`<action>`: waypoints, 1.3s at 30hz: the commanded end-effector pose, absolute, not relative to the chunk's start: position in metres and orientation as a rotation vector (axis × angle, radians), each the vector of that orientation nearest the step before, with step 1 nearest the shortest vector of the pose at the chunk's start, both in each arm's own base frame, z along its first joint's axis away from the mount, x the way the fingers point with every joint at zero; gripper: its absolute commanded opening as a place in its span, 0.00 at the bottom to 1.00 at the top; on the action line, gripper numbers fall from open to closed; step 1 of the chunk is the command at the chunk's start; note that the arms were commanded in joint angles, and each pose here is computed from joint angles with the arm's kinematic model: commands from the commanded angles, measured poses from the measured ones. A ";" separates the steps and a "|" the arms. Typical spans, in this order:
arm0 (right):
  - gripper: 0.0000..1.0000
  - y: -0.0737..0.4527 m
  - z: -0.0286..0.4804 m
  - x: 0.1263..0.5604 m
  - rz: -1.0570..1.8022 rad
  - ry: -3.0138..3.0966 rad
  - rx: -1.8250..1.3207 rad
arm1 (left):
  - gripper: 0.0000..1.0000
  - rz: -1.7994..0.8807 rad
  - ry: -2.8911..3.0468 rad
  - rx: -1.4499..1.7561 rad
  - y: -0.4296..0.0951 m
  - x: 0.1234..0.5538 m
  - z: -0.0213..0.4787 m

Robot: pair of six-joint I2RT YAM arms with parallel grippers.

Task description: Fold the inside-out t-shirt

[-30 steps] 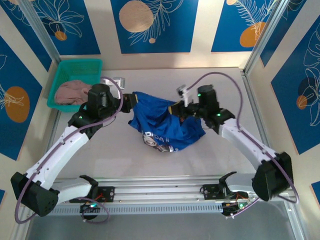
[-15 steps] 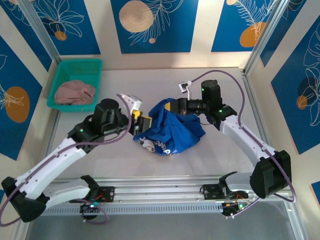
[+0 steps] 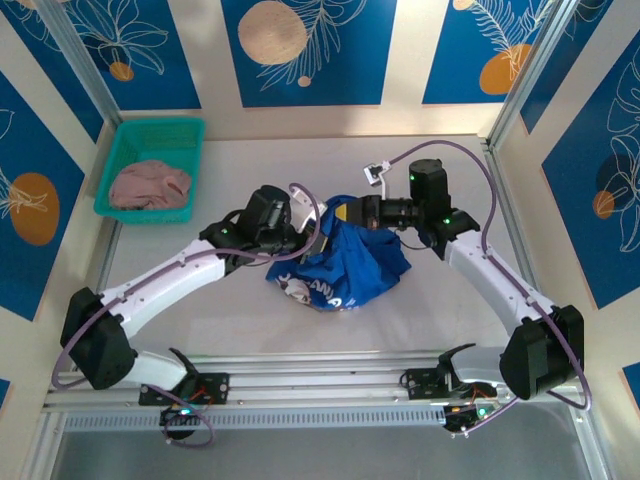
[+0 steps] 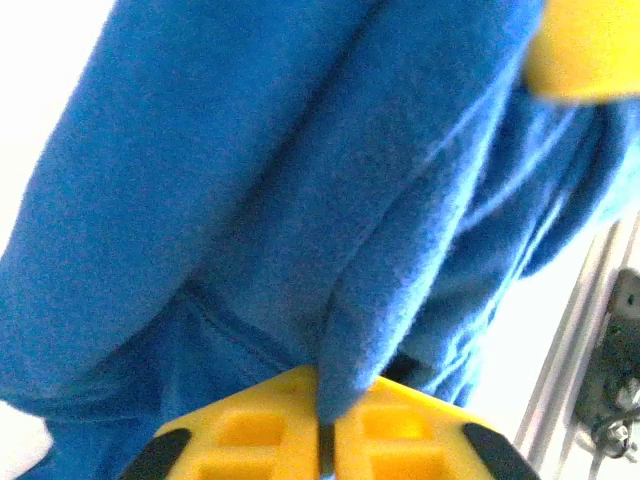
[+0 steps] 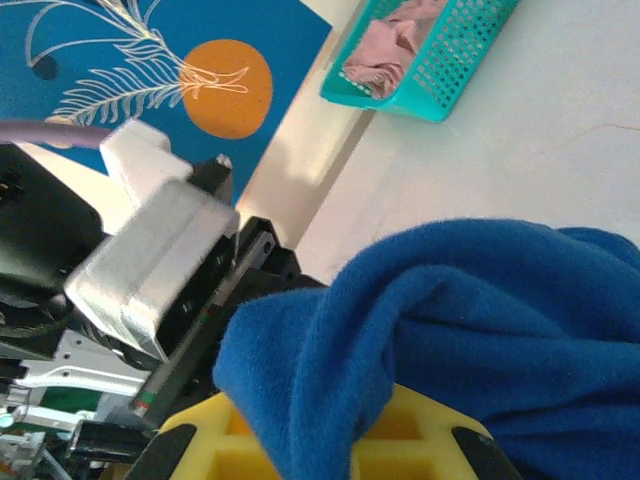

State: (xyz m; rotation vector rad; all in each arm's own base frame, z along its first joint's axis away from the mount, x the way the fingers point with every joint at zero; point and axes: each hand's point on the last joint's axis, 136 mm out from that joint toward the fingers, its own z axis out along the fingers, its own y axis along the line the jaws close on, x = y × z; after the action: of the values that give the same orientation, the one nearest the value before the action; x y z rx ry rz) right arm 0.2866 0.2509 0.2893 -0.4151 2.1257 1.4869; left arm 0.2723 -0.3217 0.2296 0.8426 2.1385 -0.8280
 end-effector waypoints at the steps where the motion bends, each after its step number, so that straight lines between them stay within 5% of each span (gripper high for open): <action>1: 0.23 0.218 0.279 0.296 1.139 2.267 -0.308 | 0.00 -0.986 2.049 0.766 -0.331 0.281 0.265; 4: 0.66 0.153 0.259 0.307 0.417 2.362 -0.164 | 0.00 -1.136 2.038 0.632 -0.328 0.281 0.286; 9: 0.72 0.182 0.275 0.258 0.519 2.206 -0.273 | 0.00 -1.184 2.082 0.496 -0.320 0.279 0.298; 18: 0.48 0.241 0.217 0.245 0.648 2.313 -0.334 | 0.00 -1.234 2.063 0.481 -0.315 0.266 0.309; 29: 0.44 0.262 0.188 0.301 0.654 2.270 -0.273 | 0.00 -1.241 2.049 0.515 -0.312 0.258 0.310; 35: 0.01 0.261 0.194 0.309 0.697 2.255 -0.312 | 0.00 -1.147 2.039 0.429 -0.296 0.268 0.311; 39: 0.00 0.255 0.261 0.274 1.116 2.061 -0.449 | 0.00 -0.897 2.151 0.172 -0.247 0.299 0.281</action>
State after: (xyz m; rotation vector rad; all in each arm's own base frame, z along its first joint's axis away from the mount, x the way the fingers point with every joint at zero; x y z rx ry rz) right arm 0.2998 0.2465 0.1943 -0.3004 2.2775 0.7890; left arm 0.2769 -0.2854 0.2930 0.3645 2.1111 -1.0800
